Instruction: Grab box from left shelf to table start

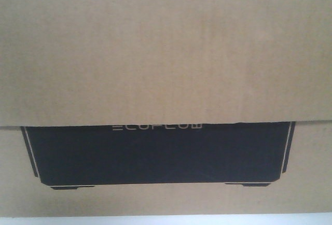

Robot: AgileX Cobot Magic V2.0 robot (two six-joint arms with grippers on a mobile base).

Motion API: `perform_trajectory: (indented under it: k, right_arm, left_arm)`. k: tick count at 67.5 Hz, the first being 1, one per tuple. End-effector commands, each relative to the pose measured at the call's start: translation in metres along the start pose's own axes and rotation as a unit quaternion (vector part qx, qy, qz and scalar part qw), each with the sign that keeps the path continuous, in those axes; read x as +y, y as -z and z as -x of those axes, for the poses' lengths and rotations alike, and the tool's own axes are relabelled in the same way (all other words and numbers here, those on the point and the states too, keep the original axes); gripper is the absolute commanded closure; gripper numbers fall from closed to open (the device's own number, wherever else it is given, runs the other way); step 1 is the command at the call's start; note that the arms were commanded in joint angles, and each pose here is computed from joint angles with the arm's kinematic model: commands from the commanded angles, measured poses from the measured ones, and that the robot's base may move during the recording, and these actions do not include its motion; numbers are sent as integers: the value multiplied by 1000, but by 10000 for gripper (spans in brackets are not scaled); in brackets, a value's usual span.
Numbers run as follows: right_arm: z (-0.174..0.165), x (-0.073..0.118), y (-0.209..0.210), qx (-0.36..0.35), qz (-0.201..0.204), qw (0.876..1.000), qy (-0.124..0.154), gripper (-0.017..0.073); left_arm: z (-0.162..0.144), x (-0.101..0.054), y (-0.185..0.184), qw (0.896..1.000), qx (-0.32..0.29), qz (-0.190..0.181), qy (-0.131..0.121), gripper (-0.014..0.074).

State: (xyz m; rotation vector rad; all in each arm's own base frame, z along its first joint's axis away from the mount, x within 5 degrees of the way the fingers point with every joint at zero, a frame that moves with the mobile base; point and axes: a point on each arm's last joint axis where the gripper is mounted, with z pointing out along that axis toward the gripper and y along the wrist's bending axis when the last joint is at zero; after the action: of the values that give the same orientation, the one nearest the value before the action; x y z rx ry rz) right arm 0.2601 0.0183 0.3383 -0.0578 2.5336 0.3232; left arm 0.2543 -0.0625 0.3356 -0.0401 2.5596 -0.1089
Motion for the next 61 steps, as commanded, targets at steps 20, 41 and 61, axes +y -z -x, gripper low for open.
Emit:
perform_trajectory:
  k: [20, 41, 61]
  right_arm:
    - [11, 6, 21, -57, -3, 998, 24, -73]
    - [24, 7, 47, -62, -40, 996, 58, -66]
    - [20, 22, 112, -136, -44, 988, 52, 2]
  left_arm:
    - [15, -4, 8, 997, -65, -29, 13, 83]
    - [14, -2, 35, 996, -85, -33, -1, 65]
    - [-12, 14, 124, 977, -204, -43, -40, 136]
